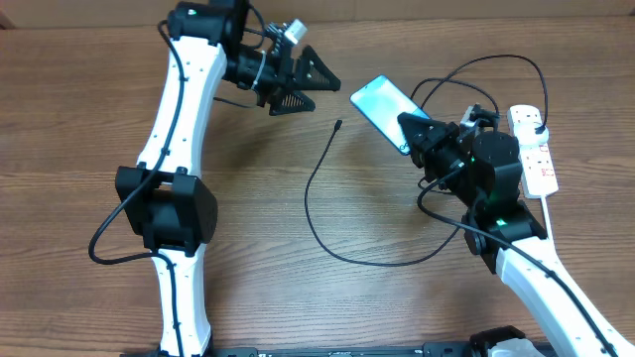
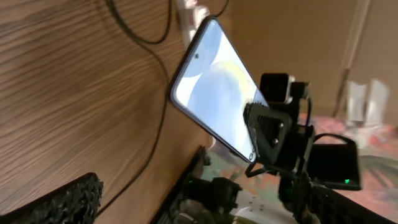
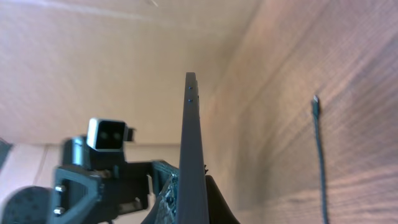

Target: Plug charger to phone and switch on socket

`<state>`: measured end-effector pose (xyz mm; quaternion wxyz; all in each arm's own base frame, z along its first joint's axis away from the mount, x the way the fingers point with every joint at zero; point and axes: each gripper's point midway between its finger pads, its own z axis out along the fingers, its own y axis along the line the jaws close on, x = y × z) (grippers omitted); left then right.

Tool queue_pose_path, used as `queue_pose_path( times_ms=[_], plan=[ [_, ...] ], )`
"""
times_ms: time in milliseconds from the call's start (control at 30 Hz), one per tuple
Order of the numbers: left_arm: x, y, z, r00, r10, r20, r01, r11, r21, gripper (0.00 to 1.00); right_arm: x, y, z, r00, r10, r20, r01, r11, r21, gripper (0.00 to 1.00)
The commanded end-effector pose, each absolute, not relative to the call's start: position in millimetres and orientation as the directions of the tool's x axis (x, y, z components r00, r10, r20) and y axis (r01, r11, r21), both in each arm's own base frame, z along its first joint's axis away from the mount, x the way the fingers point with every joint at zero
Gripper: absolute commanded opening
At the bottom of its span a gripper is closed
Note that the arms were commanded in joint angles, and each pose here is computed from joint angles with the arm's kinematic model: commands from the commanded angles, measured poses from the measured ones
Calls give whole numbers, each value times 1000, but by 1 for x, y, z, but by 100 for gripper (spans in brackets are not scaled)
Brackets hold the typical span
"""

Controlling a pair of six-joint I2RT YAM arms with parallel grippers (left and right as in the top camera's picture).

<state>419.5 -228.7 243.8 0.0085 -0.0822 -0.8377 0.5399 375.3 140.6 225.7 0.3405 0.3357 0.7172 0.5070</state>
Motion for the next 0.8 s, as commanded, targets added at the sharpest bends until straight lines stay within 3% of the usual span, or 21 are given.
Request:
queue_pose_path(
  times_ms=[0, 133, 333, 767],
  plan=[
    [415, -230, 288, -983, 133, -126, 159, 274, -949, 100, 382, 135, 257, -441, 885, -146, 91, 206, 974, 4],
    [420, -231, 303, -990, 110, -90, 111, 197, -974, 100, 385, 142, 281, -371, 916, -154, 18, 173, 985, 4],
    [431, -234, 311, -997, 72, 15, -2, 177, -984, 100, 387, 151, 307, -266, 956, -120, -6, 123, 992, 4],
    [458, -257, 325, -997, 13, 70, -66, 178, -982, 87, 422, 193, 323, -284, 959, -10, 5, 11, 1000, 4]
  ],
)
